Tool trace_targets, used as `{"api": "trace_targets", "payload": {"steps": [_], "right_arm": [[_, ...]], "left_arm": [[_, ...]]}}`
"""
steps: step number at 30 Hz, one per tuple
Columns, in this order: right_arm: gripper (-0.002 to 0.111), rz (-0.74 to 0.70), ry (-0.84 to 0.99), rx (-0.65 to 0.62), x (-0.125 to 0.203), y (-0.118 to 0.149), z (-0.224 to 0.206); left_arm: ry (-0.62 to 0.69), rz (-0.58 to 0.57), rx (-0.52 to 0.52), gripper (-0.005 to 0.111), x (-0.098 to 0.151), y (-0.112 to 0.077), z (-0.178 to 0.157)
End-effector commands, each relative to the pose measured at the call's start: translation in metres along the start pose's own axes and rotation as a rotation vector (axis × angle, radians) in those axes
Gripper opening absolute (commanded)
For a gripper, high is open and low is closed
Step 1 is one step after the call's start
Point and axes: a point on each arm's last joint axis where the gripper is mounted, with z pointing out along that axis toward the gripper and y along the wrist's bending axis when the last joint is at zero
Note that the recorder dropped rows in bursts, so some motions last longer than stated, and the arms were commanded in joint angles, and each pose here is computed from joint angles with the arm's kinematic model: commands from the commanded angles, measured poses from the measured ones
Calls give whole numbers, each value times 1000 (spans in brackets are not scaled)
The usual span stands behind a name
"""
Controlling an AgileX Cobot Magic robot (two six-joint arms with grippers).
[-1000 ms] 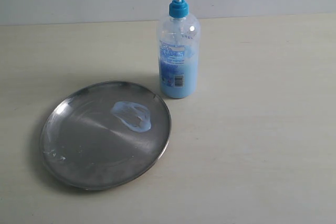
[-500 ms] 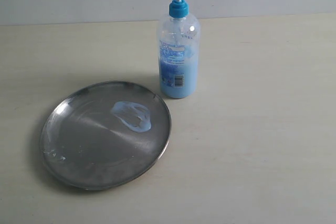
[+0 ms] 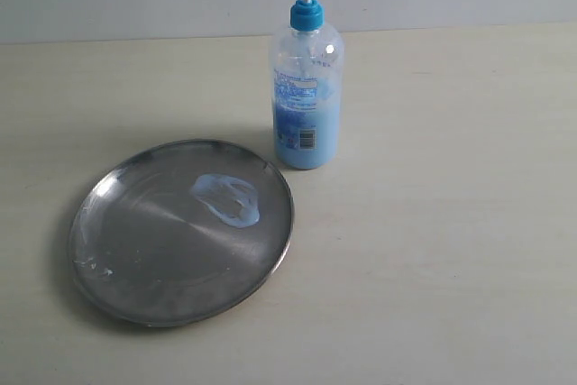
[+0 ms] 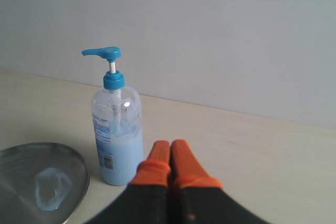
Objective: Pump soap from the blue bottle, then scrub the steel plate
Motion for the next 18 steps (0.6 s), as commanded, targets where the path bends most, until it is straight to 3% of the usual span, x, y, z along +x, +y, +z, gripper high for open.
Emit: {"api": "trace_targets", "payload": {"steps": [1,18], "right_arm": [[0,-7,-5,2,0,0,1],[0,-52,25,-4,3,1,2]], "left_arm": [[-7,10,-3,1,0,0,0],[-7,10,-3,1,0,0,0]]}}
